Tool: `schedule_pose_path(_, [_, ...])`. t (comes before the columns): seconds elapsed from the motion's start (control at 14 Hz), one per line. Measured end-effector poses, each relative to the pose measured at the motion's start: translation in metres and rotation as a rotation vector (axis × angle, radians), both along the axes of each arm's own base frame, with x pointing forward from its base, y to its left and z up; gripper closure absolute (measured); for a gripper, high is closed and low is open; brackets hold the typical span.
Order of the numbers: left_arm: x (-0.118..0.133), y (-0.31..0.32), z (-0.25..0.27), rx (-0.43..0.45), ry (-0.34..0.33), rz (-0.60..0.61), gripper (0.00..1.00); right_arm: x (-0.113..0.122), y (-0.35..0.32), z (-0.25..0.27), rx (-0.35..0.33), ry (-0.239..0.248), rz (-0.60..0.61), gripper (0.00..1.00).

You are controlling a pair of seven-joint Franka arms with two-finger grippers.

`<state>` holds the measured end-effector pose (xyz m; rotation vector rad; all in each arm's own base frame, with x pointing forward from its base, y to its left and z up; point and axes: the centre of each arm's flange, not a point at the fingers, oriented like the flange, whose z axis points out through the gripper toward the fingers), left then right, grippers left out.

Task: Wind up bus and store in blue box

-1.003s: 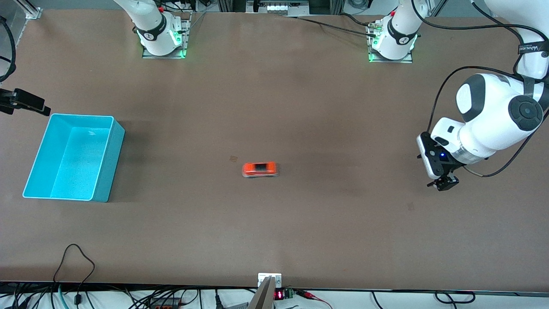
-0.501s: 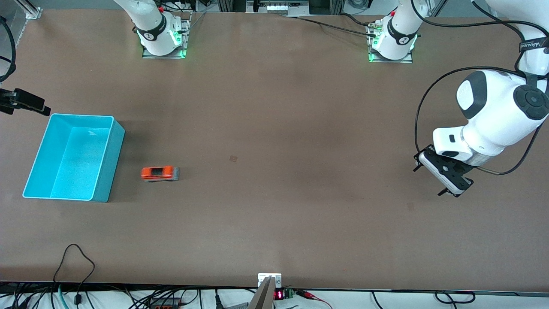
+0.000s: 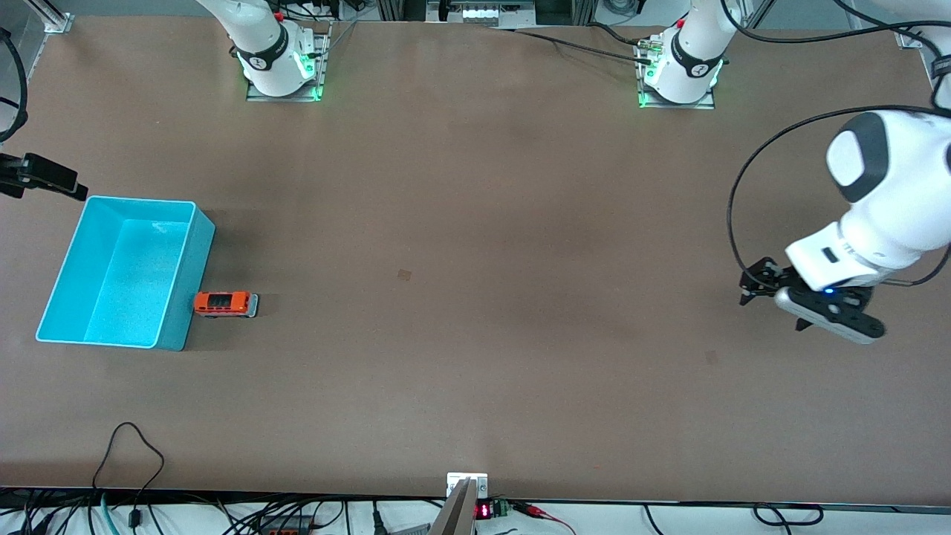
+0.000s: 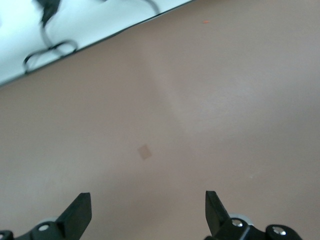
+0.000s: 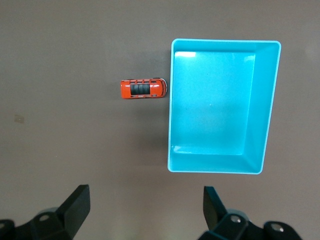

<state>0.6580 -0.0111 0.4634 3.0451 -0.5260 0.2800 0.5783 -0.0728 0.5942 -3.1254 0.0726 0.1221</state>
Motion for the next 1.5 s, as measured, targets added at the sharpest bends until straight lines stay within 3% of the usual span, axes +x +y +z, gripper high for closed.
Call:
schedule_pose_path(0.21, [-0.006,0.011,0.042,-0.035,0.072,0.268,0.0,0.0,0.0,0.0,0.0,0.0,0.0,0.0])
schedule_pose_path(0.5, [-0.023,0.024,0.083,-0.039,0.122,0.402,0.0,0.0,0.0,0.0,0.0,0.0,0.0,0.0])
schedule_pose_path(0.93, [-0.053,0.021,0.124,-0.032,0.15,0.407,0.0,0.0,0.0,0.0,0.0,0.0,0.0,0.0])
schedule_pose_path(1.5, [-0.071,0.022,0.118,-0.037,0.128,0.422,0.0,0.001,0.0,-0.003,0.0,0.006,0.0,0.0])
